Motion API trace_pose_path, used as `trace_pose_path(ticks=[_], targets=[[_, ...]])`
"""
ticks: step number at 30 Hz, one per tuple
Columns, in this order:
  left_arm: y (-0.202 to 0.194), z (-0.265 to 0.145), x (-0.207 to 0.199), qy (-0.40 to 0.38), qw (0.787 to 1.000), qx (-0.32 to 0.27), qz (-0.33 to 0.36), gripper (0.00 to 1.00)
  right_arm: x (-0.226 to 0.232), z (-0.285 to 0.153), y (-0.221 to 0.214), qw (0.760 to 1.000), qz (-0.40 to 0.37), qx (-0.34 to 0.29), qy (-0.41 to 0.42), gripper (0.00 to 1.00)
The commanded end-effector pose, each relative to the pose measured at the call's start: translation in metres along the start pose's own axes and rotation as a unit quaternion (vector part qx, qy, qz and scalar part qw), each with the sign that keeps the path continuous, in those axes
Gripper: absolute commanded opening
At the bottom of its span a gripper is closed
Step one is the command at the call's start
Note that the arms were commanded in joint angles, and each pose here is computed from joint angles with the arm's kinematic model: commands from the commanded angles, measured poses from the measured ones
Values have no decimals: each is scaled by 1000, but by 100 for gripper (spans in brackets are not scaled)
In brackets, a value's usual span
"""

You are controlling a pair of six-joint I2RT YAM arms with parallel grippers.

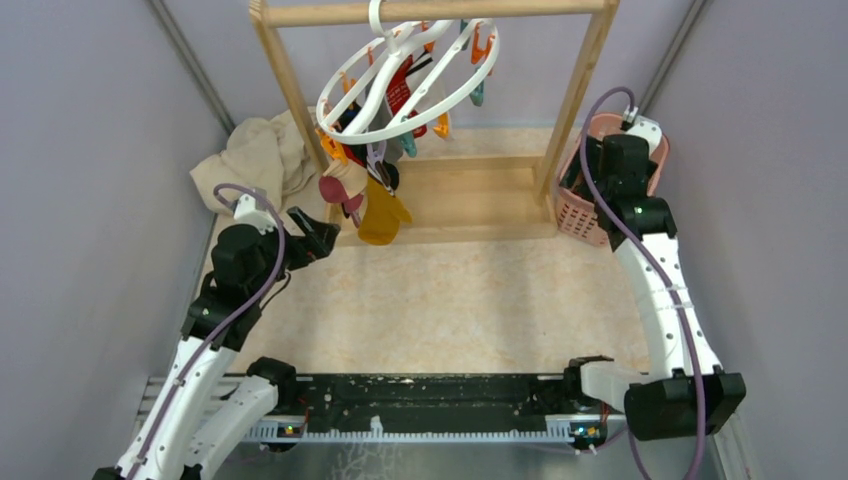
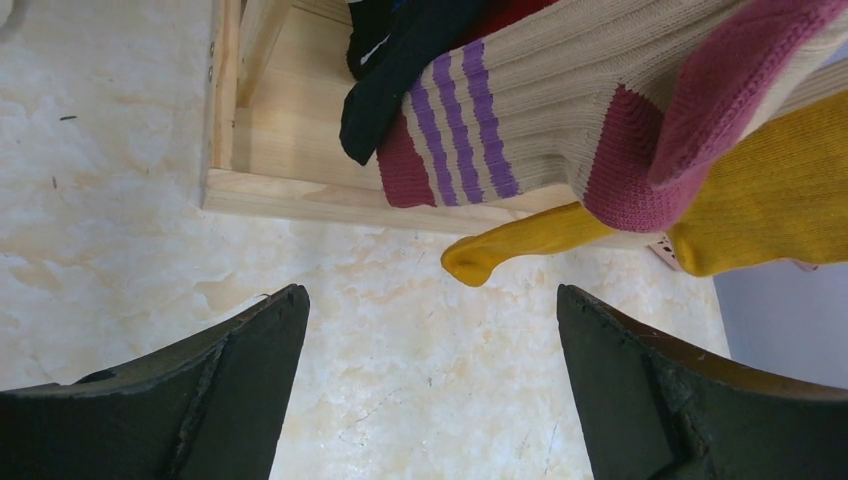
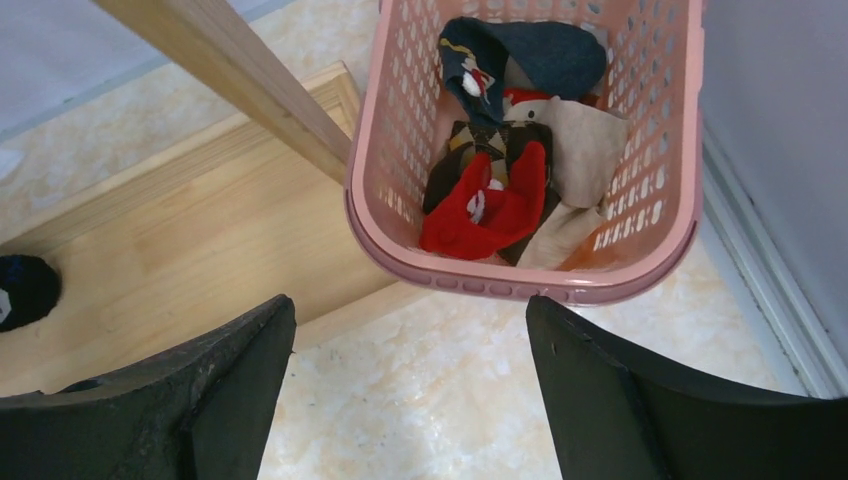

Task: Remove the socks clipped to the hanger
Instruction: Move the bin to the center of the board.

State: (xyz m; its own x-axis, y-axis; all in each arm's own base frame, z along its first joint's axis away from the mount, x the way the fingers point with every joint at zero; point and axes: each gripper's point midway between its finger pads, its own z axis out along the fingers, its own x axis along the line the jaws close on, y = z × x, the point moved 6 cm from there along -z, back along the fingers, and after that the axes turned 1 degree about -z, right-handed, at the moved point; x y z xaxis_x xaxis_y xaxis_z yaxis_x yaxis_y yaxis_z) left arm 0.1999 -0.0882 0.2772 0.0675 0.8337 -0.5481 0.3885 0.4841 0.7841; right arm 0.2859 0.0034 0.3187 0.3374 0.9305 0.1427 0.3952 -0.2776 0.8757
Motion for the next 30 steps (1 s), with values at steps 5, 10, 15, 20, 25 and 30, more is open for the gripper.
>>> trace_pose_path(ticks=[5,10,15,20,25,30], targets=[[1,-6,-1,-12,1000,-8,13,99,15,42,0,998,56,14,35,82],[0,-8,-2,-14,1000,-4,12,99,20,70,-14,998,38,43,32,81],[0,-10,-1,-14,1000,-2,11,99,22,90,-24,997,22,66,27,81],[-1,-12,-1,-12,1000,-2,11,99,19,108,-34,997,4,78,4,81],[-2,-13,1,-9,1000,0,11,99,16,123,-48,995,-9,98,-13,80],[-3,-14,2,-5,1000,1,10,99,13,131,-60,993,-21,114,-23,77]])
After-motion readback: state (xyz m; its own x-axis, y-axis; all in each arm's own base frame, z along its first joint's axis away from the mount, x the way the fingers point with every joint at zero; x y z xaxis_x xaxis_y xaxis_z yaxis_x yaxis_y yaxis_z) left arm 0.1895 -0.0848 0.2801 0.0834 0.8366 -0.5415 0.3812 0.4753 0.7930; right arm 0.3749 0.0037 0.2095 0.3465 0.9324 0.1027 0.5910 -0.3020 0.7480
